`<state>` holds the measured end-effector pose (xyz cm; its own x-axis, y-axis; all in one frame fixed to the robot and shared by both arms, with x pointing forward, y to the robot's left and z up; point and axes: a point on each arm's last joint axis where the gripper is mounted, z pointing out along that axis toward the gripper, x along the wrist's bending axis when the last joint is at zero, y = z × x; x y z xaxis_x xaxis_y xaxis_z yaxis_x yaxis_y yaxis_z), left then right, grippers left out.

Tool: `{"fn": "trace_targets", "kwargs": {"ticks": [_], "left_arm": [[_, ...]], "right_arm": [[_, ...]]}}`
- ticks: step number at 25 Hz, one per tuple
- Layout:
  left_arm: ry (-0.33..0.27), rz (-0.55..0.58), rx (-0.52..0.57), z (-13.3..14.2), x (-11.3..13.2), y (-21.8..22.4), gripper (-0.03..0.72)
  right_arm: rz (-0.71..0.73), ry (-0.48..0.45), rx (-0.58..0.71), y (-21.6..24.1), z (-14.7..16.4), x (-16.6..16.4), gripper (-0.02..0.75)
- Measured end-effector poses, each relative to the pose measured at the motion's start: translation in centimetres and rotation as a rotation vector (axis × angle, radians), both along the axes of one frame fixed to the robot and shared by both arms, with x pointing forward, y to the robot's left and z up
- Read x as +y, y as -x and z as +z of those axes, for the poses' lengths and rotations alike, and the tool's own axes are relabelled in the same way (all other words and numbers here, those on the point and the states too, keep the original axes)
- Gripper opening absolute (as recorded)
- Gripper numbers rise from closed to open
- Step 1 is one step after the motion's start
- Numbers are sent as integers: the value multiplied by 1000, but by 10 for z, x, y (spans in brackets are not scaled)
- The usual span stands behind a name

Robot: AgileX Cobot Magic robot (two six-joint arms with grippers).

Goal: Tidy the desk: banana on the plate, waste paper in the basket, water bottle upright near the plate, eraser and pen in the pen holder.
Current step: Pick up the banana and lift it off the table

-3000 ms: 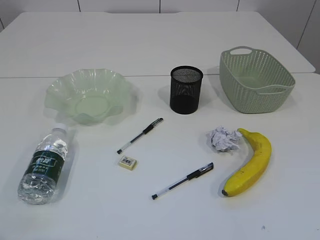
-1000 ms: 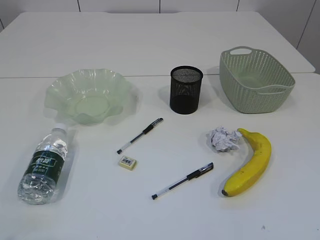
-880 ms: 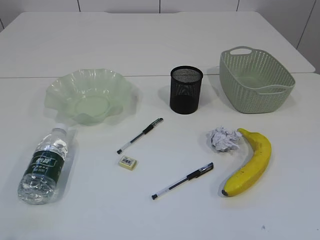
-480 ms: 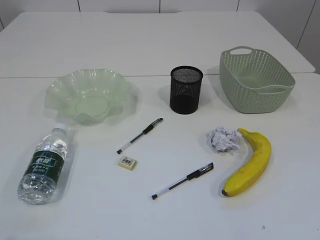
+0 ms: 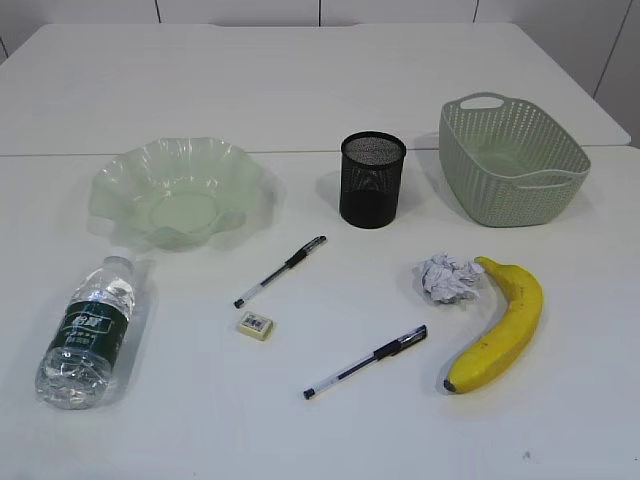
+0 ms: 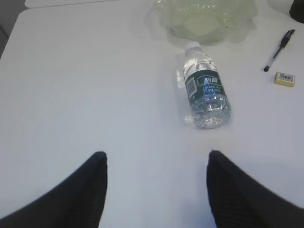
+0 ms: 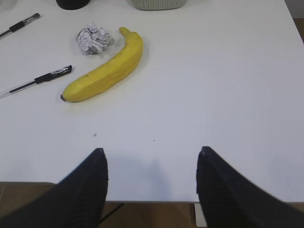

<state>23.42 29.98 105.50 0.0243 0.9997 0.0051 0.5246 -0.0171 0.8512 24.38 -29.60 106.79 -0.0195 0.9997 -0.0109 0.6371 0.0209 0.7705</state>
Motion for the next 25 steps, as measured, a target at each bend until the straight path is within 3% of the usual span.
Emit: {"fn": "trace_targets", "kwargs": {"ticks": [17,25], "left_arm": [[-12,6,67,40,1,-12,466],[-12,6,138,38,1,-17,466]], "right_arm": [[-80,-185,182,-80,28,4,442],[-155,-247,293,-137,41,3,442]]}}
